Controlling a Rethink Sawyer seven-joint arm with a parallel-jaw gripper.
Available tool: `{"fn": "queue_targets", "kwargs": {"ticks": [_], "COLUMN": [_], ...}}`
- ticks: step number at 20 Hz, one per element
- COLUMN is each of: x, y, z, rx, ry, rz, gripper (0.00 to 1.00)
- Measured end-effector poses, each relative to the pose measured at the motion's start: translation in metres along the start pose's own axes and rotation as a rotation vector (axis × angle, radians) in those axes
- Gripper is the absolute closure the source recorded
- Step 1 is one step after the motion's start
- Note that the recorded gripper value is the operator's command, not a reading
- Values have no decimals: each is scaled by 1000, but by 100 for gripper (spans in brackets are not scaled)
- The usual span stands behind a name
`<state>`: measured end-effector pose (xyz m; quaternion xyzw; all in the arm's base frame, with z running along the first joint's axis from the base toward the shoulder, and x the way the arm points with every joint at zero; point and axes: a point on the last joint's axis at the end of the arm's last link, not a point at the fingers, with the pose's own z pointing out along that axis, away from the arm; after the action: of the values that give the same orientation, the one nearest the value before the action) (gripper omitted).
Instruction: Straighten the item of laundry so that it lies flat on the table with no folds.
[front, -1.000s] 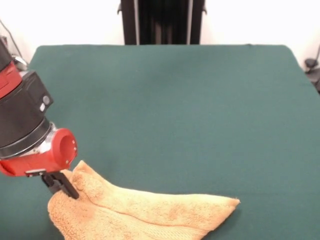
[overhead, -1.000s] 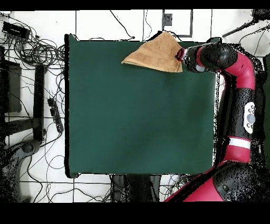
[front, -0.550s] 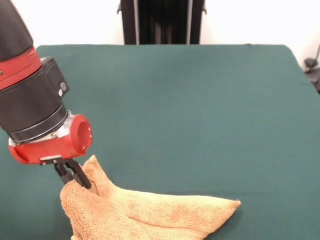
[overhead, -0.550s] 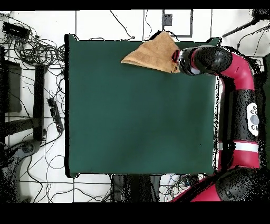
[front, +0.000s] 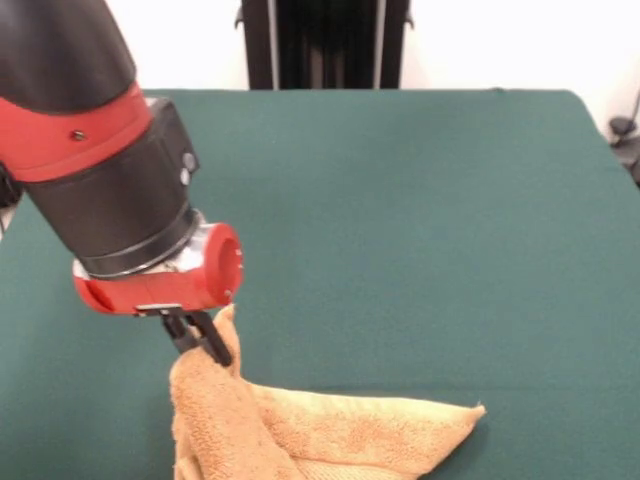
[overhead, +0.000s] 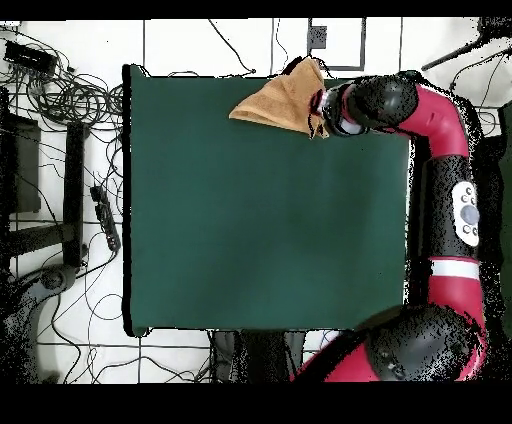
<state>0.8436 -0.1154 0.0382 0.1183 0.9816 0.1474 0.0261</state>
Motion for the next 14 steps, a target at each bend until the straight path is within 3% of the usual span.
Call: {"fn": "queue_targets", "kwargs": {"ticks": [8,14], "x": [-4,-8], "y": [43,53], "z": [-8,-19], "rx": [42,76], "ry": [177,276], "rz": [11,43], "gripper": [100,100]}}
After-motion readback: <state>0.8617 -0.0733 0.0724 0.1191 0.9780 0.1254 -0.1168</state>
